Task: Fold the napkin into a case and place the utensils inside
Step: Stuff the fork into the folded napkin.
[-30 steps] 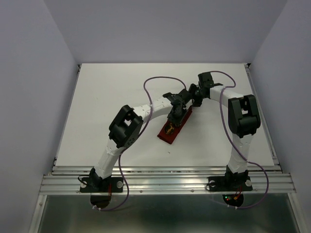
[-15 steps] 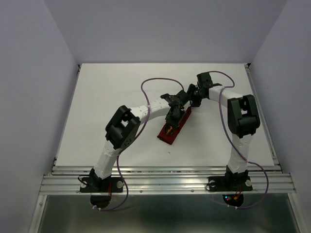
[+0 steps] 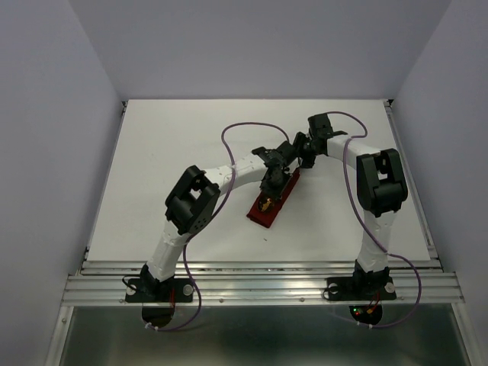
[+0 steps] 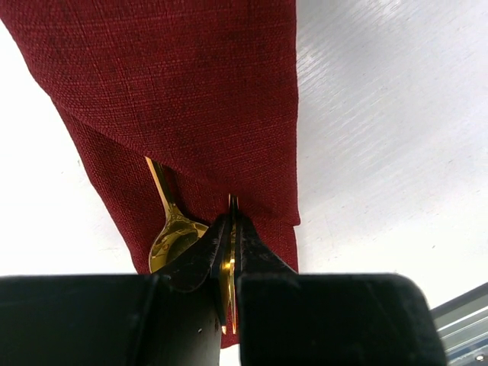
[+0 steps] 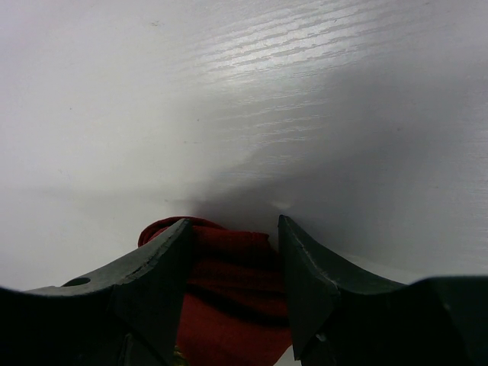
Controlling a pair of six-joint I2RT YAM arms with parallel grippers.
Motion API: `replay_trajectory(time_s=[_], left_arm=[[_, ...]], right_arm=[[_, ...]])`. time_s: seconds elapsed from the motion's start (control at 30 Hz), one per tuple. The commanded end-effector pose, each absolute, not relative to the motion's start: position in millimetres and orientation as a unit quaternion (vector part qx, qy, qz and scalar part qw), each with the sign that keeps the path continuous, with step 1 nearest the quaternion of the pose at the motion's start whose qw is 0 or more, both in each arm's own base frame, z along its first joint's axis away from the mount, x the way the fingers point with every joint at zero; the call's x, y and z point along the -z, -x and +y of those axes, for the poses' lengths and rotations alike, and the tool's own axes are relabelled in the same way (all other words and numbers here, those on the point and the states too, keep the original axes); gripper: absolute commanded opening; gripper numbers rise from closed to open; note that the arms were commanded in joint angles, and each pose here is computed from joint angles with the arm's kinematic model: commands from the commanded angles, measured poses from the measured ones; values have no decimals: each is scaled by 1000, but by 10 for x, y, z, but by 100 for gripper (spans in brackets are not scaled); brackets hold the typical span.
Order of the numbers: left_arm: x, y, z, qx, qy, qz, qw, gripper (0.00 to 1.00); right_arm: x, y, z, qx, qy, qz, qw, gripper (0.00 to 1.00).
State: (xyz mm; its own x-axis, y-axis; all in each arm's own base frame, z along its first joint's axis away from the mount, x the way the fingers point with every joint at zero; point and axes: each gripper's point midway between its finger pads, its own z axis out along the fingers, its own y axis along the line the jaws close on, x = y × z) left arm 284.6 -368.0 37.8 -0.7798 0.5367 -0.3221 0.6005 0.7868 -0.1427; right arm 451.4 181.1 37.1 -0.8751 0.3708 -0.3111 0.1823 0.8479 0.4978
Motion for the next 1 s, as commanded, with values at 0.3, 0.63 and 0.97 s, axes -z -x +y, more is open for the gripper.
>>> replay_trajectory(time_s=[0.3, 0.63, 0.97], left_arm=[[-618, -3011, -3932, 150, -311, 924, 162, 1], [-664, -2980, -3913, 153, -311, 924, 162, 30], [-1021, -2910, -3814, 165, -296, 922, 186, 30]], right_arm=[[-376, -4391, 1826, -223, -143, 945, 194, 55], [-388, -4380, 1806, -219, -147, 944, 197, 56], [-794, -4474, 1541, -169, -178, 930, 273, 67]])
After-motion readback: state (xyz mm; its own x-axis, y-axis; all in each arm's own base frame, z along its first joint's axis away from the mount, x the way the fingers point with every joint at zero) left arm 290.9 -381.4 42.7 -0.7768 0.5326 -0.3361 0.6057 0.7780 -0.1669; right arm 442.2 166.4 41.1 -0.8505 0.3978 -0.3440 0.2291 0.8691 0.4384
